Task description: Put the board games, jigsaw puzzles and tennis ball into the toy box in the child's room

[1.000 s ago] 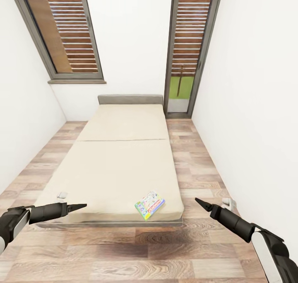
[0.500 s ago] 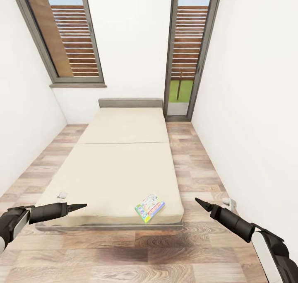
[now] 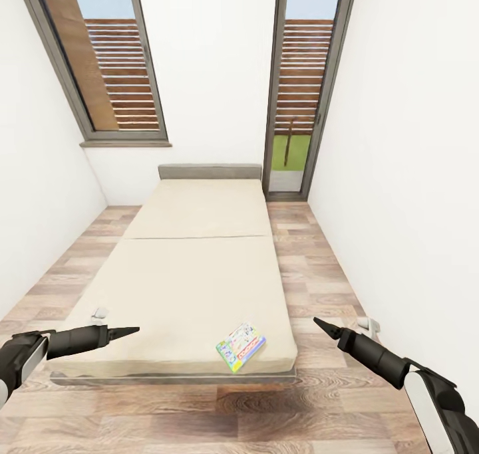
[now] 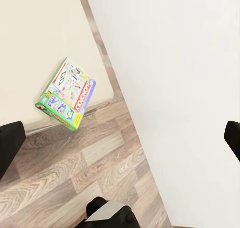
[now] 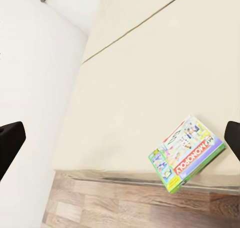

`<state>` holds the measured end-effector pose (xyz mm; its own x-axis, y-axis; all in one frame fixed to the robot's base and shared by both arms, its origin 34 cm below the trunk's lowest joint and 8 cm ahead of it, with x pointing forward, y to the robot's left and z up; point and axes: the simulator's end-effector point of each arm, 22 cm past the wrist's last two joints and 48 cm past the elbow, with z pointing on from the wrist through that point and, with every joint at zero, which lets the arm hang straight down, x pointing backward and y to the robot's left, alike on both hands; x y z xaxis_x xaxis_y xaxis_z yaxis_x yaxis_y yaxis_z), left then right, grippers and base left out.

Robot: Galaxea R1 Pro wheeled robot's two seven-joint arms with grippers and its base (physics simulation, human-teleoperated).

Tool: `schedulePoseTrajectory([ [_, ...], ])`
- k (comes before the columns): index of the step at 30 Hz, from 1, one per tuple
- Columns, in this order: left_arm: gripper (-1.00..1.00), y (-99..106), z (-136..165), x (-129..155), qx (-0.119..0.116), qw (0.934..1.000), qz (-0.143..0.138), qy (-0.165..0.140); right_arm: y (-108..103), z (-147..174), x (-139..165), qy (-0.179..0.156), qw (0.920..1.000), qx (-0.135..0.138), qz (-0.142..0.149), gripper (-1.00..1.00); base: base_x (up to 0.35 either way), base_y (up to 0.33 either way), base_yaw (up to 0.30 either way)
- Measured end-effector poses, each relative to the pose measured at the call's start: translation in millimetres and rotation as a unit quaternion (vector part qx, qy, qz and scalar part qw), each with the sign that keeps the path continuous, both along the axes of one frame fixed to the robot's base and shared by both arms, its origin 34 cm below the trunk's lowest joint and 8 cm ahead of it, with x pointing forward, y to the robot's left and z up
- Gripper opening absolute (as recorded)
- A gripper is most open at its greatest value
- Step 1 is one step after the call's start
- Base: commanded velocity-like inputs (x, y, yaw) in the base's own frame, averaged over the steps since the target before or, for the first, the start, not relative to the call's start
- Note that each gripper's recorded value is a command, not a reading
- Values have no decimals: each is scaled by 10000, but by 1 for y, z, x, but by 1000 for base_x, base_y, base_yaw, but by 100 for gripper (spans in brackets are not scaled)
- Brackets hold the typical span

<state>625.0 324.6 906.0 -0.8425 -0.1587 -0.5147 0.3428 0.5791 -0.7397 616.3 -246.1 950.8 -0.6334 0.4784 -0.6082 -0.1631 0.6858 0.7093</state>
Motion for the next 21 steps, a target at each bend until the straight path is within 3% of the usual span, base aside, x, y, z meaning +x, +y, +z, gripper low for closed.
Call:
schedulePoseTrajectory([
  [21,100,0,18,3,0,9998,0,-174,-2,19,3,-252,9997,-30,-33,100,2,-92,0],
])
